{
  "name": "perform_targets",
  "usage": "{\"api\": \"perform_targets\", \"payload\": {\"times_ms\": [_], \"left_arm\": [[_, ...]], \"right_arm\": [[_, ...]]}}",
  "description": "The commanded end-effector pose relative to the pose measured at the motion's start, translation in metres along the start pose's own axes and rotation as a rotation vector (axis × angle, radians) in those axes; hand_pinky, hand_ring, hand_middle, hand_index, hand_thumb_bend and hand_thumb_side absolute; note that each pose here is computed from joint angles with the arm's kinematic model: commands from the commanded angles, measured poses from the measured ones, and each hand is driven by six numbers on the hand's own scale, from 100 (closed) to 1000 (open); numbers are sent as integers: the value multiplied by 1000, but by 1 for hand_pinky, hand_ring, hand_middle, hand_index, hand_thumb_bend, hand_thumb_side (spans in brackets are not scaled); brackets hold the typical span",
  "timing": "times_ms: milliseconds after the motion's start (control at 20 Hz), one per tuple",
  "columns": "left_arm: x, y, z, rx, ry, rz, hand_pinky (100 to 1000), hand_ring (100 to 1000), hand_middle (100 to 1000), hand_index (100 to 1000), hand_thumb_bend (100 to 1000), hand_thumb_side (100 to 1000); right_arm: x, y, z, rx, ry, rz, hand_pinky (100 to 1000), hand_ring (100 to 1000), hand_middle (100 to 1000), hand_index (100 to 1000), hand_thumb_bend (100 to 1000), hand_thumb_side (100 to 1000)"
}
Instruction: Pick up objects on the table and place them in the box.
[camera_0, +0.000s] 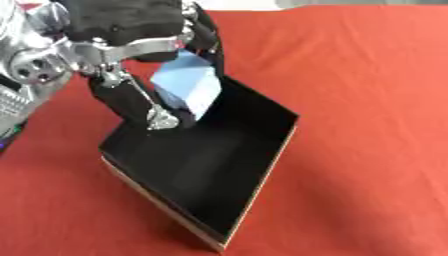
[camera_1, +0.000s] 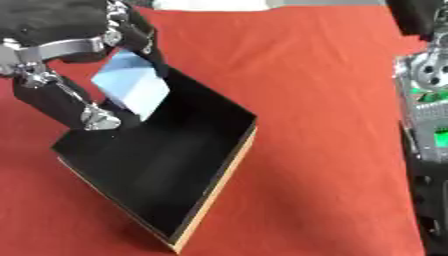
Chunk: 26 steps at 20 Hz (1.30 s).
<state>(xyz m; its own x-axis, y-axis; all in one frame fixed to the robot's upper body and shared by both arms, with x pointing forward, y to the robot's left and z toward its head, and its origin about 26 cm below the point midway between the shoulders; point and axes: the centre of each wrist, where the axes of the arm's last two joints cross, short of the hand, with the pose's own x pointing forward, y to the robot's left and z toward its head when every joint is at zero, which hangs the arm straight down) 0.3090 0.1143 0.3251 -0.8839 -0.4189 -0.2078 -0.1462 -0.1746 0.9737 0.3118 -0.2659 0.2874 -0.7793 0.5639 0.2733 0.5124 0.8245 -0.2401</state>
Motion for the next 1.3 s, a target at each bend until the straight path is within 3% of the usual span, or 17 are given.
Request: {"api": "perform_targets", "payload": {"times_ms": [50,400,700,950,1050,1300], "left_arm": [[1,-2,-3,-6,-6,-31,370,484,508,679,208,100],[-3,-33,-24,-101,-25,-23,455,553,590,735,220,100],[-8,-54,-33,-183,-34,-41,587,699,744,850,258,100],[-11,-60,-34,-235,-42,-62,703,823,889,924,328,220],[-11,-58,-33,-237,-35,-86,752,860,906,946,401,276],[-9,-50,-28,-208,-11,-135,765,871,900,943,431,276]], "right_arm": [[4,-5,-5,-18,-27,3,770,604,519,799,100,685],[5,-4,-5,-23,-26,-6,770,604,519,799,100,684],[5,-3,-4,-28,-23,-9,770,603,519,799,100,684],[5,-3,-4,-29,-21,-10,771,603,519,799,100,685],[5,-3,-4,-29,-19,-10,770,602,519,799,100,685],[4,-3,-4,-29,-17,-9,770,602,519,799,100,685]]}}
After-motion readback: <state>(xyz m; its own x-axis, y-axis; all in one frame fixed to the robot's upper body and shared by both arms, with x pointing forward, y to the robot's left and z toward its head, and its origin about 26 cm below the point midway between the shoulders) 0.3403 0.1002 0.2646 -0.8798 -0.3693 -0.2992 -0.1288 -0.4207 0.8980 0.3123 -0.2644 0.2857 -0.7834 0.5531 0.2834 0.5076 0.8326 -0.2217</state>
